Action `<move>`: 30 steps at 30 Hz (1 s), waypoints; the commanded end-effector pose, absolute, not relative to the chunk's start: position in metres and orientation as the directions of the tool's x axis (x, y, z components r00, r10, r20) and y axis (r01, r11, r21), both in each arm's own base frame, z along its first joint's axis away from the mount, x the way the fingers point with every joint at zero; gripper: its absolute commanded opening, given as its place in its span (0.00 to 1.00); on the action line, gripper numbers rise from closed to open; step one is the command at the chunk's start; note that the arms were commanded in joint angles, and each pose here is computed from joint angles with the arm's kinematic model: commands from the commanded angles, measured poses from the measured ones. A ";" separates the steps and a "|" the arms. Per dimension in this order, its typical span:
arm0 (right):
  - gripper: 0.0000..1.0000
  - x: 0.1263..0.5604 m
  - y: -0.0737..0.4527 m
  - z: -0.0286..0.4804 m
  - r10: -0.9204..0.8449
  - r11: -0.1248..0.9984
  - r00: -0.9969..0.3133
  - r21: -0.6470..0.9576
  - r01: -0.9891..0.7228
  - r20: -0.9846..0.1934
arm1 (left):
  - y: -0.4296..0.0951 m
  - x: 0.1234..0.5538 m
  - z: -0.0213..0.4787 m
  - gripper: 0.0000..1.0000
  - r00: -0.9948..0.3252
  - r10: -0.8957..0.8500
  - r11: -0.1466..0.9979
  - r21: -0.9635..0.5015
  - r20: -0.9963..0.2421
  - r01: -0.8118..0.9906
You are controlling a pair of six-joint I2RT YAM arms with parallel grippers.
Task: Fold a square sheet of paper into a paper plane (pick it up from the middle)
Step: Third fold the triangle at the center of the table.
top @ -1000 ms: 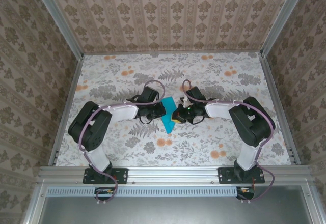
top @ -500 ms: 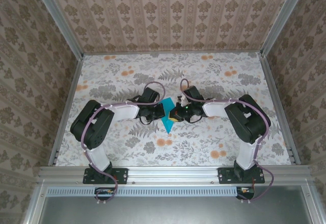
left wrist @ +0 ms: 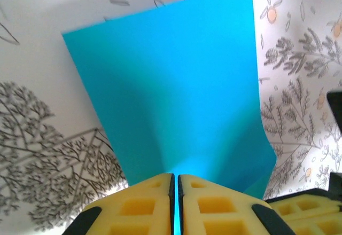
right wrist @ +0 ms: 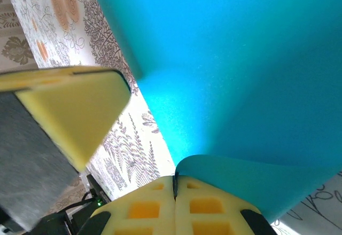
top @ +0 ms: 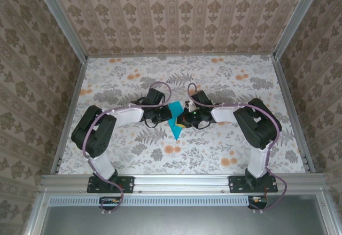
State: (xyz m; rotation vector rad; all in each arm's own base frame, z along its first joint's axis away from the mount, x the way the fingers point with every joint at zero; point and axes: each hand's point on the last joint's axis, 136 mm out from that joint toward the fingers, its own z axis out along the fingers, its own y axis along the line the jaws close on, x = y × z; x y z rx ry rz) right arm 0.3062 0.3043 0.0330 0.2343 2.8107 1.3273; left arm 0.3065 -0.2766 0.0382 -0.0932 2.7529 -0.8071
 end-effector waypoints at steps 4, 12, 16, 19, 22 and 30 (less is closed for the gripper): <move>0.02 0.311 0.312 0.032 0.136 0.612 -0.990 0.782 0.121 0.046 | -0.277 0.311 0.034 0.10 -0.966 -0.115 0.847 -0.531 -0.233 0.028; 0.02 0.311 0.316 0.029 0.120 0.610 -0.991 0.784 0.114 0.051 | -0.276 0.308 0.022 0.07 -0.974 -0.107 0.857 -0.515 -0.201 0.012; 0.02 0.311 0.318 0.028 0.116 0.610 -0.992 0.785 0.112 0.051 | -0.277 0.307 0.021 0.06 -0.975 -0.103 0.858 -0.514 -0.196 0.013; 0.02 0.312 0.318 0.027 0.113 0.610 -0.992 0.784 0.111 0.052 | -0.277 0.307 0.021 0.06 -0.976 -0.102 0.858 -0.514 -0.194 0.012; 0.02 0.311 0.318 0.026 0.107 0.611 -0.993 0.785 0.108 0.053 | -0.278 0.306 0.020 0.06 -0.976 -0.100 0.859 -0.512 -0.191 0.012; 0.02 0.308 0.317 0.021 0.085 0.630 -0.995 0.771 0.094 0.051 | -0.278 0.305 0.017 0.06 -0.978 -0.097 0.860 -0.510 -0.184 0.010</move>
